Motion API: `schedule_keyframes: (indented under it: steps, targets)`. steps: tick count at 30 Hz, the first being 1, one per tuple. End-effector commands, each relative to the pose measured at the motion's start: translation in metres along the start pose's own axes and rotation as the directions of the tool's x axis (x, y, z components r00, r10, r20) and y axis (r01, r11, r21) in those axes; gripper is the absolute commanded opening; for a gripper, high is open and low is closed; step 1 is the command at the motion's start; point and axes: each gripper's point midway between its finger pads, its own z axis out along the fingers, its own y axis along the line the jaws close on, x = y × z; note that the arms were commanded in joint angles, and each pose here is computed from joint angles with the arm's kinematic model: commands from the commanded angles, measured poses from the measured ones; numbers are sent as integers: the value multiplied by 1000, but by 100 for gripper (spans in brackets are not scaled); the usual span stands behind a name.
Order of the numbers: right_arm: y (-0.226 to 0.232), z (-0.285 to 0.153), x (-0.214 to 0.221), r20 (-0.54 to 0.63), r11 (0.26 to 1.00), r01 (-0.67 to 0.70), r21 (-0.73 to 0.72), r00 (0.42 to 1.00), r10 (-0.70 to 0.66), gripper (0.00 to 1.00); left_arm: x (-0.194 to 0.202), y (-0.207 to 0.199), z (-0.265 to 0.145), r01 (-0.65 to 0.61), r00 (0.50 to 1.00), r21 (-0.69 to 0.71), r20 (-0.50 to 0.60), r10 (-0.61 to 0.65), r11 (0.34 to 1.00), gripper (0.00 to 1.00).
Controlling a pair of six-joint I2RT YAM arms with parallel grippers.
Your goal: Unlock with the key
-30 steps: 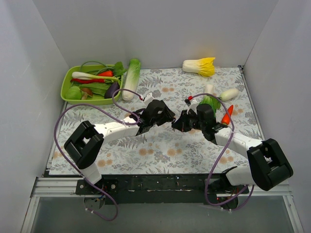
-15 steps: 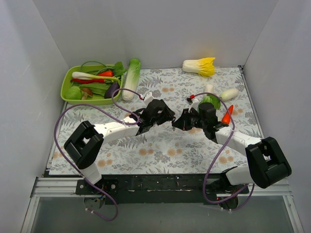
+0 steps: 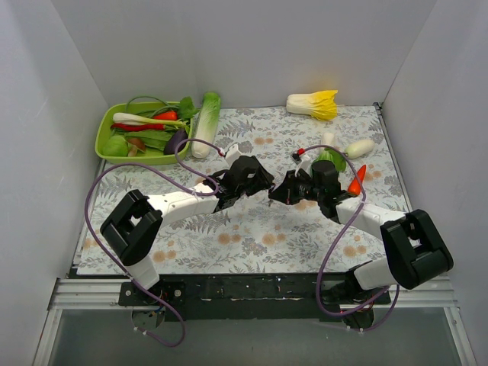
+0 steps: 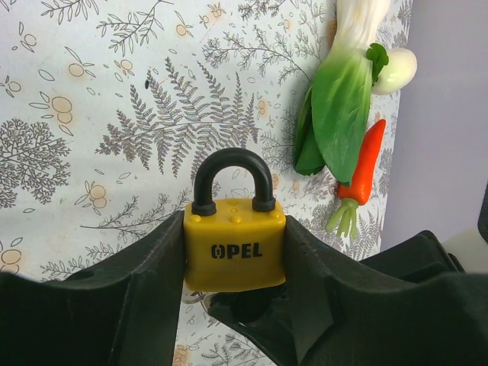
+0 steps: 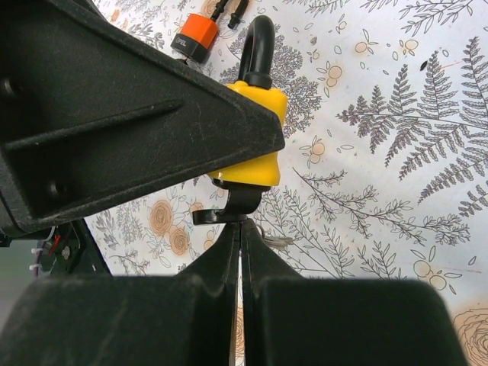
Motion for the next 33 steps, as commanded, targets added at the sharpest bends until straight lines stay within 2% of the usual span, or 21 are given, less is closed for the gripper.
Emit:
schedule_keyframes:
  steps: [1,17,33]
  targets:
    - [13,3,-44,128,996,76,-42,989,-71,1,-5,-49,-21,20,1000,127,-5,-20,992,0]
    - [7,2,-59,157,996,80,-28,985,-75,1,9,-46,-21,-14,1000,122,-18,17,992,0]
    - [4,-13,-87,259,994,105,-16,961,-97,1,24,-44,-24,-119,993,139,3,119,983,0]
